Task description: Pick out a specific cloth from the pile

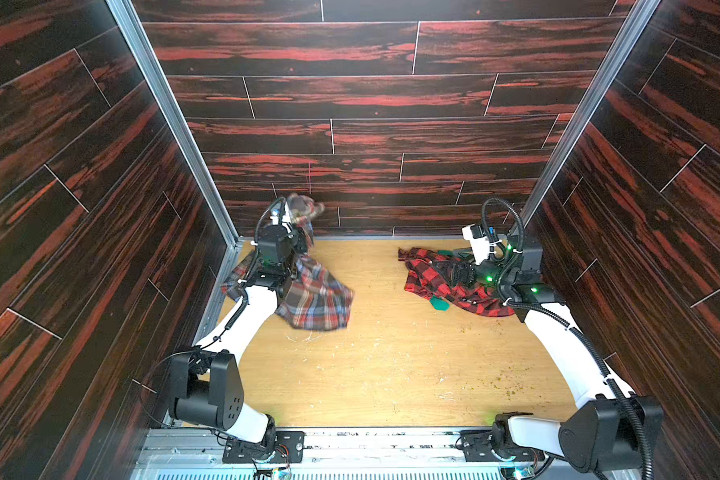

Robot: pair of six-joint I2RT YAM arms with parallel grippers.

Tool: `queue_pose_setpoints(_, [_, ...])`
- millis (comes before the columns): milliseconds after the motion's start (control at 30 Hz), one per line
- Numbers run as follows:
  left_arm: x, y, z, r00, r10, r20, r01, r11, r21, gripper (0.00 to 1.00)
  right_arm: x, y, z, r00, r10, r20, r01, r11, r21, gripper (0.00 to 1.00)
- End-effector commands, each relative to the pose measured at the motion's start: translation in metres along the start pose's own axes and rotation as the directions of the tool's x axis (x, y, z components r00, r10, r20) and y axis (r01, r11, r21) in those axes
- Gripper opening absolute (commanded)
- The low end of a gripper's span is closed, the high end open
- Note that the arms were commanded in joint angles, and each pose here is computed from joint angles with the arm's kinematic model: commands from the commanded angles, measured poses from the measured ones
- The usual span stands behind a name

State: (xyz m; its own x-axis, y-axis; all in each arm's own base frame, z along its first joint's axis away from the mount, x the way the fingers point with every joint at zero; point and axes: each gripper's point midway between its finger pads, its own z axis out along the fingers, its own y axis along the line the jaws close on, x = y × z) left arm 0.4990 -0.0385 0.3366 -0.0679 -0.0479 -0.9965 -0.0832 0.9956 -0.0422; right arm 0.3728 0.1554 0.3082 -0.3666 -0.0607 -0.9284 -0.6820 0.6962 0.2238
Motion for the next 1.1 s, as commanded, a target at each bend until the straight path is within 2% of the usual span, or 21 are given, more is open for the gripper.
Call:
queue_pose_setpoints(0, [-0.04,0.038,-0.021,0.989,0.034,0.143,-0.005,0.98,-0.201,0.0,0.0,0.007,-0.007,1.0,-0.025,0.003,0.025,1.0,-0.013,0.99])
queue_pose_setpoints(100, [-0.027,0.061,-0.032,0.99,0.11,0.084,-0.077,0.942,-0.326,0.0,0.001,0.005,-0.005,1.0,-0.025,-0.003,0.025,1.0,-0.01,0.99])
queue_pose_setpoints(200, [0.012,0.072,-0.028,0.967,0.231,-0.106,-0.254,0.898,-0.36,0.0,0.0,0.004,-0.004,1.0,-0.028,0.002,0.028,1.0,-0.01,0.99])
queue_pose_setpoints(267, [0.05,0.069,-0.021,0.921,0.31,-0.235,-0.371,0.88,-0.297,0.0,0.001,0.004,-0.003,1.0,-0.021,0.003,0.021,1.0,-0.008,0.98])
queue_pose_setpoints(333, [0.082,0.061,-0.016,0.886,0.342,-0.312,-0.416,0.885,-0.208,0.0,0.005,0.003,-0.003,1.0,-0.015,0.002,0.015,1.0,-0.008,0.98])
queue_pose_setpoints(467, [0.127,0.018,-0.025,0.863,0.352,-0.362,-0.349,0.934,0.075,0.0,0.012,0.002,-0.004,1.0,-0.005,-0.005,0.005,1.0,0.006,0.98])
queue_pose_setpoints(600, [0.147,-0.017,-0.06,0.842,0.332,-0.425,-0.265,0.941,0.21,0.0,0.015,0.001,-0.009,1.0,-0.011,-0.004,0.011,0.999,0.031,0.98])
queue_pose_setpoints(667, [0.162,-0.017,-0.077,0.822,0.23,-0.521,-0.173,0.972,0.157,0.0,0.017,0.0,-0.008,1.0,-0.014,-0.001,0.014,0.999,0.034,0.99])
queue_pose_setpoints(733, [0.185,-0.005,-0.095,0.776,0.035,-0.63,-0.039,0.999,0.008,0.0,0.018,-0.001,-0.007,1.0,-0.012,-0.001,0.012,0.999,0.034,0.99])
queue_pose_setpoints(767, [0.194,-0.002,-0.1,0.761,-0.048,-0.647,0.015,0.998,-0.056,0.0,0.018,-0.002,-0.006,1.0,-0.01,-0.001,0.01,0.999,0.031,0.98])
queue_pose_setpoints(900, [0.222,0.003,-0.108,0.721,-0.343,-0.602,0.239,0.939,-0.249,0.0,0.016,-0.001,-0.002,1.0,0.003,-0.005,-0.003,1.0,0.01,0.98])
queue_pose_setpoints(967, [0.236,0.003,-0.109,0.672,-0.422,-0.608,0.284,0.906,-0.316,0.0,0.014,-0.002,0.0,1.0,0.01,-0.006,-0.01,1.0,0.001,0.98])
queue_pose_setpoints(1033, [0.262,0.008,-0.115,0.601,-0.523,-0.605,0.309,0.85,-0.427,0.0,0.012,-0.002,0.001,1.0,0.012,-0.003,-0.012,1.0,-0.004,0.98])
queue_pose_setpoints(1067, [0.269,0.005,-0.112,0.587,-0.551,-0.594,0.345,0.833,-0.433,0.0,0.012,-0.002,0.001,1.0,0.015,-0.004,-0.015,1.0,-0.005,0.98])
